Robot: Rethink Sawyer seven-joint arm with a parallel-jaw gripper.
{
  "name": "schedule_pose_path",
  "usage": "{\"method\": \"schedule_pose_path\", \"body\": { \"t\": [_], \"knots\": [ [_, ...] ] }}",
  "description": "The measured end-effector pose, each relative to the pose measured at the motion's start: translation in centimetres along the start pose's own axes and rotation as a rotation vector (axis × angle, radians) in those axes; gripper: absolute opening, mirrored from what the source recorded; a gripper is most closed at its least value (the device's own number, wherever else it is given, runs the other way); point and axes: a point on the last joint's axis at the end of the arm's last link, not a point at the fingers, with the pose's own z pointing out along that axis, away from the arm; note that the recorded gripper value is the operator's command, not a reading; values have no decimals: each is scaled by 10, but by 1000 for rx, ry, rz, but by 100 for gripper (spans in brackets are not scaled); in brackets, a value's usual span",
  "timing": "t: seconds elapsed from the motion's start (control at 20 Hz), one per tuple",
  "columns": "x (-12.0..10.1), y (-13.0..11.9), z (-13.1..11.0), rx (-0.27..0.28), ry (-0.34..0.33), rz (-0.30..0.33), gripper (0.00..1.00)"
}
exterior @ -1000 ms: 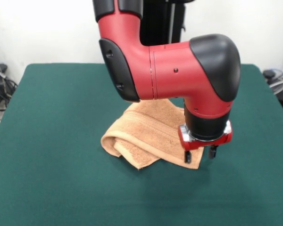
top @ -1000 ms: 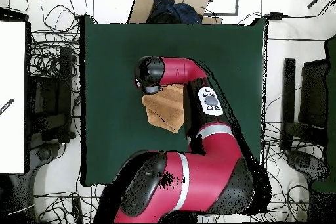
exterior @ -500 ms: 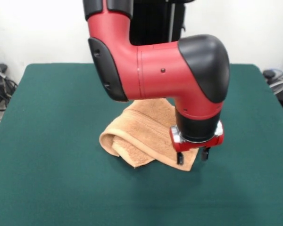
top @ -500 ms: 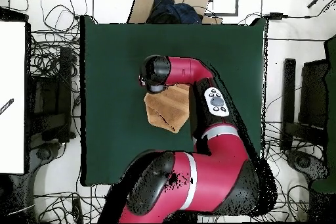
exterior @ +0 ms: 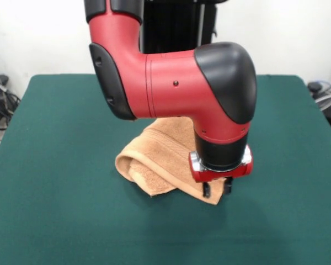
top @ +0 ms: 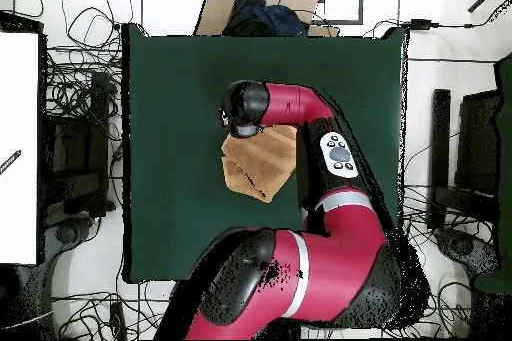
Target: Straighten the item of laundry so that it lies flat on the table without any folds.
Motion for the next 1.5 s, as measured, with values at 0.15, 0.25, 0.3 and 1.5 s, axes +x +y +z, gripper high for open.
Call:
{"method": "schedule_pose_path", "body": {
  "t": [0.15,0.25,0.3,1.5],
  "knots": [
    [-2,-1,0,1,-3,2,0],
    [-2,-2,-1,1,-5,2,0],
    [-3,-2,-1,2,-6,3,0],
    [-7,-4,-4,5,-15,4,100]
  ]
}}
